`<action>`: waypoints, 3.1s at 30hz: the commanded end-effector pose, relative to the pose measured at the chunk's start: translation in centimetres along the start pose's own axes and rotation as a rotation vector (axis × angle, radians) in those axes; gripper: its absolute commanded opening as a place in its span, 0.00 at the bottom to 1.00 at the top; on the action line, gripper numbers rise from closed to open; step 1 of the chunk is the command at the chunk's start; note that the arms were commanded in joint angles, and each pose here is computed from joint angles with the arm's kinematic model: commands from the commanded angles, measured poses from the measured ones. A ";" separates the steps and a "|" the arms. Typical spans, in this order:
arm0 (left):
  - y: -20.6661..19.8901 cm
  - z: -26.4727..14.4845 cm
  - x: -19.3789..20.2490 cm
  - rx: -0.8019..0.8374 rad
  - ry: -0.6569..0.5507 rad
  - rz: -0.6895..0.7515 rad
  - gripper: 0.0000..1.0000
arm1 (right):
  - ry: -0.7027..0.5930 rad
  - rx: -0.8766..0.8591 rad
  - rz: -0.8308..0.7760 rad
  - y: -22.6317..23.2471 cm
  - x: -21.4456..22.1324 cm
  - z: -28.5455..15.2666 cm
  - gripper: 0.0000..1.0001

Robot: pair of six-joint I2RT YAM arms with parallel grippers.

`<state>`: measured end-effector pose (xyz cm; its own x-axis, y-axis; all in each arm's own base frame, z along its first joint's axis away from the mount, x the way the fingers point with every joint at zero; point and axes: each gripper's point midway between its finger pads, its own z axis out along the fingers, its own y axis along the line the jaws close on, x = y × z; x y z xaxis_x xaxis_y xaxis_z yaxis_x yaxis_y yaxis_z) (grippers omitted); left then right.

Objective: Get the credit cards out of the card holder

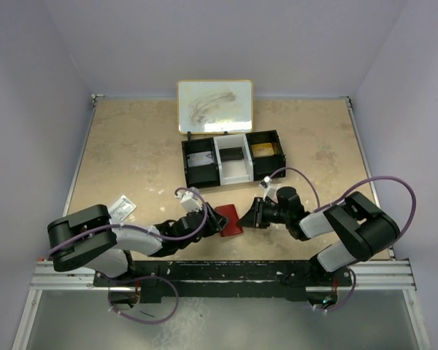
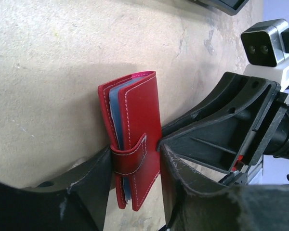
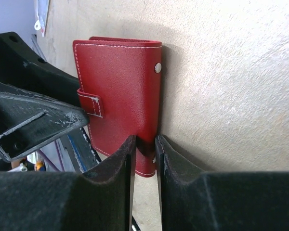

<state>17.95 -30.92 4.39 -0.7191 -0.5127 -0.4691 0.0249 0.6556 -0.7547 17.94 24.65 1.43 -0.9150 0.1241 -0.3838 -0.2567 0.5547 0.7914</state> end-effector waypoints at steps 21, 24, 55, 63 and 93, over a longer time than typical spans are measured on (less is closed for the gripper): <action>-3.1 -2.3 -2.9 -0.087 -0.064 0.148 0.25 | 0.011 0.041 -0.008 1.1 -0.3 -0.2 0.32; -2.1 -3.4 -4.1 -0.136 -0.123 0.160 0.37 | -0.059 0.137 -0.026 0.4 -1.7 -1.2 0.39; 2.9 -1.5 0.2 -0.023 0.069 0.015 0.62 | 0.087 0.267 0.037 -5.2 3.1 1.4 0.20; 2.5 -1.1 0.2 0.006 0.056 -0.030 0.58 | 0.051 0.209 0.088 -5.2 3.8 1.7 0.18; -1.0 -6.3 -5.7 -0.549 -0.080 0.581 0.06 | -0.281 0.333 -0.030 1.3 -4.9 -6.1 0.56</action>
<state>17.50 -28.29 8.98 -0.7012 -0.2278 -0.6756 0.0344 0.9357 -0.3512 20.28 21.94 7.15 -0.7910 0.2560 -0.5558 -0.2190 0.7297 0.6478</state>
